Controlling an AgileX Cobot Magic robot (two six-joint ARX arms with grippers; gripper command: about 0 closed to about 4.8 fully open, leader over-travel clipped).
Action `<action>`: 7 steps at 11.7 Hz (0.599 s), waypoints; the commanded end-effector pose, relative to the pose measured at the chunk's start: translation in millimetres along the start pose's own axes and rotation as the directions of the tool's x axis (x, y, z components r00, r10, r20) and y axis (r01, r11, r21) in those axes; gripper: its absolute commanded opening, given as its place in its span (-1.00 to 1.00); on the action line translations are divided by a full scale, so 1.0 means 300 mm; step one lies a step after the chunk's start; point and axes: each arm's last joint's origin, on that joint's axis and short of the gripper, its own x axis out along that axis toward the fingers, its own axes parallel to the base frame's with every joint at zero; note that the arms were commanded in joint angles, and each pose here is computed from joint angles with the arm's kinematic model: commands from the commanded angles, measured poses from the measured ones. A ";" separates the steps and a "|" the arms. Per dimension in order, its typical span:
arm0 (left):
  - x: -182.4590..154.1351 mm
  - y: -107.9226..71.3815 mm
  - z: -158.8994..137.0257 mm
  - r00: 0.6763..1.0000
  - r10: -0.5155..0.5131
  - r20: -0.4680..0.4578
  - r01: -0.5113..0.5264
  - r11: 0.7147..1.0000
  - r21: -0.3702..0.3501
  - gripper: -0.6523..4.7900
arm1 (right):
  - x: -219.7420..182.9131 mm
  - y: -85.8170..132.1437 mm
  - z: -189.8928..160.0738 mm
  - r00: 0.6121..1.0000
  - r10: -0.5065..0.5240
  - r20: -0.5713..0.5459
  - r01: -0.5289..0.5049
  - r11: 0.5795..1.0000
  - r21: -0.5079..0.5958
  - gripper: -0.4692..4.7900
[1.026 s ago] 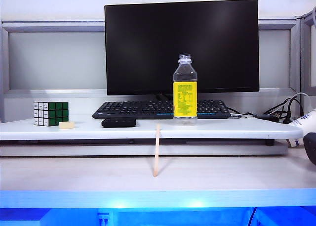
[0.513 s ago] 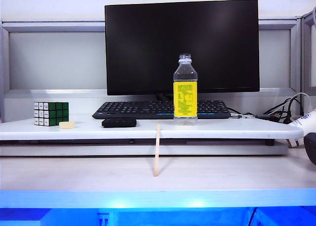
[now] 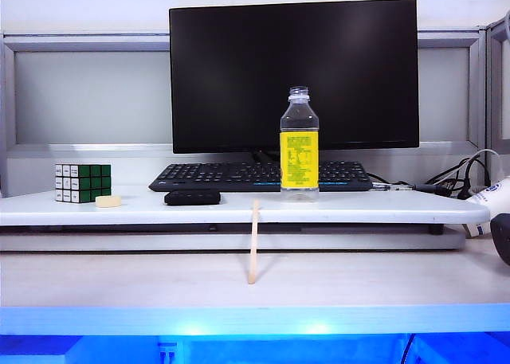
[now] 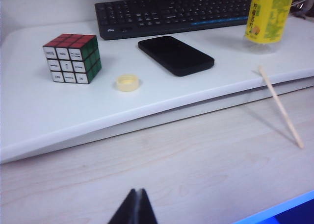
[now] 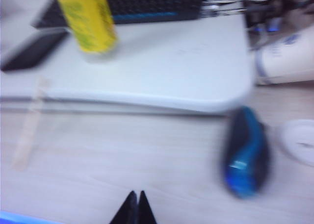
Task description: Grab a stick from the table and stick it in a plastic bottle.
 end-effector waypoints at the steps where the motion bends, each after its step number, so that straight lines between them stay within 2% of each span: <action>1: -0.001 -0.004 -0.001 0.999 -0.032 -0.006 0.032 0.999 -0.038 -0.78 | -0.022 0.043 0.092 0.989 0.101 0.111 -0.109 0.992 0.068 -0.84; 3: -0.001 -0.007 0.000 0.998 -0.066 -0.003 0.066 0.997 -0.037 -0.78 | -0.011 0.069 0.176 0.990 0.127 0.068 -0.132 0.989 0.069 -0.79; 4: -0.001 -0.007 0.000 0.998 -0.067 -0.003 0.067 0.997 -0.037 -0.78 | -0.003 0.074 0.191 0.990 0.131 0.051 -0.135 0.988 0.071 -0.64; 5: -0.001 -0.007 0.000 0.998 -0.069 -0.003 0.069 0.997 -0.037 -0.78 | 0.017 0.085 0.218 0.990 0.140 0.010 -0.140 0.986 0.089 -0.24; 6: -0.001 -0.007 0.000 0.998 -0.069 -0.002 0.069 0.997 -0.036 -0.78 | 0.034 0.093 0.235 0.988 0.151 -0.021 -0.148 0.983 0.108 -0.06; 7: -0.001 -0.007 0.000 0.998 -0.069 -0.002 0.069 0.997 -0.036 -0.78 | 0.097 0.129 0.278 0.962 0.252 -0.100 -0.238 0.961 0.140 0.02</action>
